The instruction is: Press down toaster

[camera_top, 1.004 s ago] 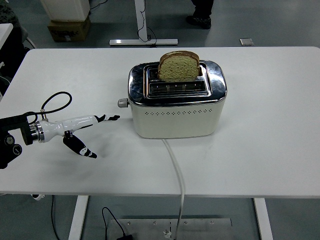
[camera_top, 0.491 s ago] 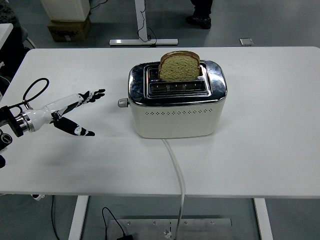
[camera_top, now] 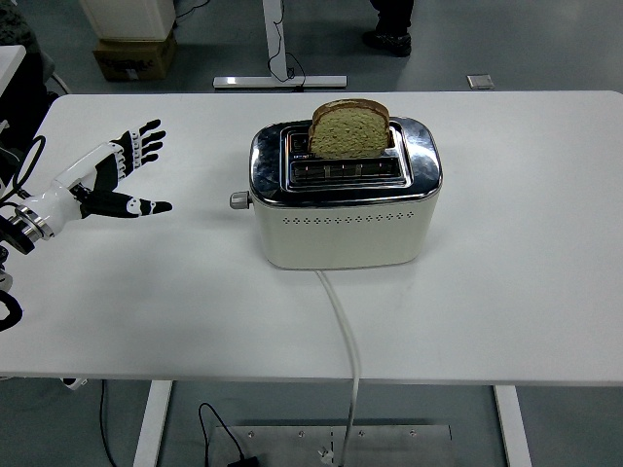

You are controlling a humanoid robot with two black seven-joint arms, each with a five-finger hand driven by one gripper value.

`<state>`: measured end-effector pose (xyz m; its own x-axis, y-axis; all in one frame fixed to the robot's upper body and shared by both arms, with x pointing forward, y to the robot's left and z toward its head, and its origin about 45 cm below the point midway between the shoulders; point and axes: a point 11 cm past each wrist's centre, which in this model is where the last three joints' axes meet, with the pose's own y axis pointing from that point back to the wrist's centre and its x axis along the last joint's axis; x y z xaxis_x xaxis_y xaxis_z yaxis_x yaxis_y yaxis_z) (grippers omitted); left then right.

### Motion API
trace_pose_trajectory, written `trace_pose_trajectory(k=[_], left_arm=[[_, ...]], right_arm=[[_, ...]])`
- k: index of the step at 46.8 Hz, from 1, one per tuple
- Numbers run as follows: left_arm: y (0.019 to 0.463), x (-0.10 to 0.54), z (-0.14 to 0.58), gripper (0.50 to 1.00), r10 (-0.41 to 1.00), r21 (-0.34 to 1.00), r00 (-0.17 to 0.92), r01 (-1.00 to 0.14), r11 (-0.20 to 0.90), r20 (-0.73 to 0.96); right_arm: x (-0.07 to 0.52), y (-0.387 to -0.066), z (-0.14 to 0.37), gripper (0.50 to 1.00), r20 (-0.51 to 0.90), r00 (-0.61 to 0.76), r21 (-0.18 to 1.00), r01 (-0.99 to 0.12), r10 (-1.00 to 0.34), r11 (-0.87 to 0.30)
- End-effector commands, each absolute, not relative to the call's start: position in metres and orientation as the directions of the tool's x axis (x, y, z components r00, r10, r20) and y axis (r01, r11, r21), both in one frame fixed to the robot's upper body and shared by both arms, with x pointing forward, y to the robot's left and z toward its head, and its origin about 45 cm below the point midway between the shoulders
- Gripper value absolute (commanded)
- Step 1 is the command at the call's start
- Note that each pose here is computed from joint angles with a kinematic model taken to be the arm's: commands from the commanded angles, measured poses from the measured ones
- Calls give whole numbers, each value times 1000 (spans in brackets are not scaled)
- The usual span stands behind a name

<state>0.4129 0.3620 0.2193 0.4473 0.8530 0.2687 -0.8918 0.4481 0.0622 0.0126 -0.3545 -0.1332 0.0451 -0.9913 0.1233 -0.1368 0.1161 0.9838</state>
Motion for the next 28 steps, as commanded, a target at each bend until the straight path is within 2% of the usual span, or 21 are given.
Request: trace_pose_trajectory(k=[1,28], left_arm=[[372,417,216,1000,882,83,405,-914,397,241],[390,439,220,1000,982,-16,171,-985,170,-80]], right_arm=[[13,-354,-133,998,122,45,984,-137,-991,115],[12,-355,-133,998,123,45,984,-137,-991,116]])
